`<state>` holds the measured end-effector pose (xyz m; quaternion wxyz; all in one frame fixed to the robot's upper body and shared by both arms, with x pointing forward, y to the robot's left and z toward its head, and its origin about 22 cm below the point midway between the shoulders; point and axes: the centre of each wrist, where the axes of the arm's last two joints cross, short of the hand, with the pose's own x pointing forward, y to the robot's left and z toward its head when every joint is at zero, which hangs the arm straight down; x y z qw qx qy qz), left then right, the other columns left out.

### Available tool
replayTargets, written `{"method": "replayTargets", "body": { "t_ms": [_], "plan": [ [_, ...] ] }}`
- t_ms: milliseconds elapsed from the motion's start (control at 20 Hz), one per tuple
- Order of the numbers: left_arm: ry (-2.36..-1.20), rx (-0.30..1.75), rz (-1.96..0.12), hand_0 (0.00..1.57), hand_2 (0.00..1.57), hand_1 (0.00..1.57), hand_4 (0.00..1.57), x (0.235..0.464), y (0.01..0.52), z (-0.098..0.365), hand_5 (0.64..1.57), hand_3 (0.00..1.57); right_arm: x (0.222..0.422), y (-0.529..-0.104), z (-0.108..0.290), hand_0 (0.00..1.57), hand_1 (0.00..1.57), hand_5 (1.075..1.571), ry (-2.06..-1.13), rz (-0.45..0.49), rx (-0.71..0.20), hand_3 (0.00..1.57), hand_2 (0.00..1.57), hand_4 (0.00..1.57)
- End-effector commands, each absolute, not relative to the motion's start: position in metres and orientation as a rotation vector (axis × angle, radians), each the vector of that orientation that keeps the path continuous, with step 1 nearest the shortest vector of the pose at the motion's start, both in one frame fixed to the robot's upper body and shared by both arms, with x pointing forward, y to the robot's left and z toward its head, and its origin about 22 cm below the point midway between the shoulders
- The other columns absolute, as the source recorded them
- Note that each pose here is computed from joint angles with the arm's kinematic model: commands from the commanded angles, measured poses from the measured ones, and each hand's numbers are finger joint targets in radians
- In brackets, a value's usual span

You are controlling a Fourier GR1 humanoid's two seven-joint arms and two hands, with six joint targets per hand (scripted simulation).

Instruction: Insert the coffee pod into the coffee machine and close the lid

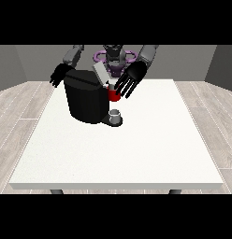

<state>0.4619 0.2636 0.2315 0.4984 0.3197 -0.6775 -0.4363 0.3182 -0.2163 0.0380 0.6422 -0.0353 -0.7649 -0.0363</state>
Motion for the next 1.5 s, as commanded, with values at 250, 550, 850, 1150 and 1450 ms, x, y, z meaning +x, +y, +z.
{"method": "replayTargets", "body": {
  "t_ms": [250, 550, 850, 1150, 1450],
  "plan": [
    [-1.59, 0.768, -1.061, 0.0, 0.0, 0.0, 0.0, 0.462, 0.262, 0.223, 1.571, 0.0, 0.304, -0.217, 0.013, 0.0, 0.0, 1.571, -1.69, -0.074, -0.105, 0.0, 0.0, 0.34],
    [-1.622, 0.761, -1.098, 0.0, 0.0, 0.0, 0.0, 0.461, 0.255, 0.227, 1.571, 0.0, 0.318, -0.232, 0.019, 0.0, 0.0, 1.571, -1.7, -0.124, -0.141, 0.0, 0.0, 0.42],
    [-1.568, 0.579, -0.988, 0.0, 0.0, 0.0, 0.0, 0.451, 0.262, 0.153, 1.571, 0.0, 0.284, -0.228, -0.014, 0.0, 0.0, 1.571, -1.575, -0.153, -0.136, 0.0, 0.0, 0.38],
    [-1.656, 0.117, -0.556, 0.0, 0.0, 0.0, 0.26, 0.438, 0.228, 0.09, 1.571, 0.0, 0.272, -0.262, -0.038, 0.0, 0.0, 1.571, -1.488, -0.253, -0.224, 0.0, 0.0, 0.42],
    [-1.552, 0.028, -0.423, 0.0, 0.0, 0.0, 0.0, 0.401, 0.238, 0.015, 1.571, 0.0, 0.25, -0.283, -0.043, 0.0, 0.0, 1.571, -1.439, -0.211, -0.257, 0.0, 0.0, 0.49]
  ]
}}
